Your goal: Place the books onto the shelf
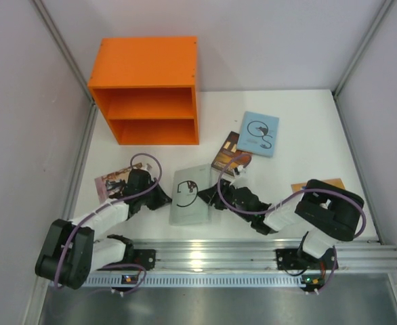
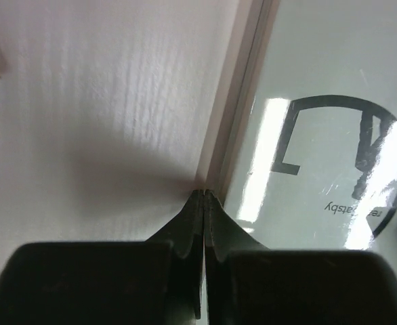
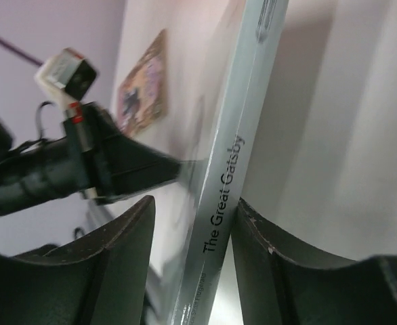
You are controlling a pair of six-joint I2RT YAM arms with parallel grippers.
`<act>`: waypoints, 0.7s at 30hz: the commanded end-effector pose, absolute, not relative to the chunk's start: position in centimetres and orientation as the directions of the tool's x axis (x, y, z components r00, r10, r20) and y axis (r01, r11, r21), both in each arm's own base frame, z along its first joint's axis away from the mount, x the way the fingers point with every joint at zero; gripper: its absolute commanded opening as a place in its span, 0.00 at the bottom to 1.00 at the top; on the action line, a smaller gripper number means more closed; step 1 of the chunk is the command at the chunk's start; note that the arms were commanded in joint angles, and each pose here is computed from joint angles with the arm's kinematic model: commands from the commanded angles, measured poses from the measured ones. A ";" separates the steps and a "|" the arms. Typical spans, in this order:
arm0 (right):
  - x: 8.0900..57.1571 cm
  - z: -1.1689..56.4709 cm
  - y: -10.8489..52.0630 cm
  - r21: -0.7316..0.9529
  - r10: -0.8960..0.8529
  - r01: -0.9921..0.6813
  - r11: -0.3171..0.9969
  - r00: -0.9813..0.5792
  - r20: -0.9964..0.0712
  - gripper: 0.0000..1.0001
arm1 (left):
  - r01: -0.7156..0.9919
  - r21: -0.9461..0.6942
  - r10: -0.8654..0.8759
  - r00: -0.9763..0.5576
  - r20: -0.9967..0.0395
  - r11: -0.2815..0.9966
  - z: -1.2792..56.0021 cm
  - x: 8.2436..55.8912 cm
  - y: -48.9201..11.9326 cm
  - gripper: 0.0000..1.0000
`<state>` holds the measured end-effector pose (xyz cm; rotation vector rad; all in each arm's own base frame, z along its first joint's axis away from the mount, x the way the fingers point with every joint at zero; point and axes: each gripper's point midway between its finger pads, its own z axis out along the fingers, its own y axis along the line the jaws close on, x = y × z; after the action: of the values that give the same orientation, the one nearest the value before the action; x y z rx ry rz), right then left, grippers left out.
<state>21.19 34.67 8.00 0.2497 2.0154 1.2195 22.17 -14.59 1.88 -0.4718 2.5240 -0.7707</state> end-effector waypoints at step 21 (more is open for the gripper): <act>21.3 19.3 36.5 0.900 0.562 -0.211 0.382 -0.719 -0.408 0.00 | -0.088 -0.640 -0.449 -0.785 -0.427 0.763 13.1 23.3 -15.4 0.71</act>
<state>20.22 34.98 10.50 0.2428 2.1517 1.1748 22.74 -15.35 8.72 -0.4111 2.4809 -0.7957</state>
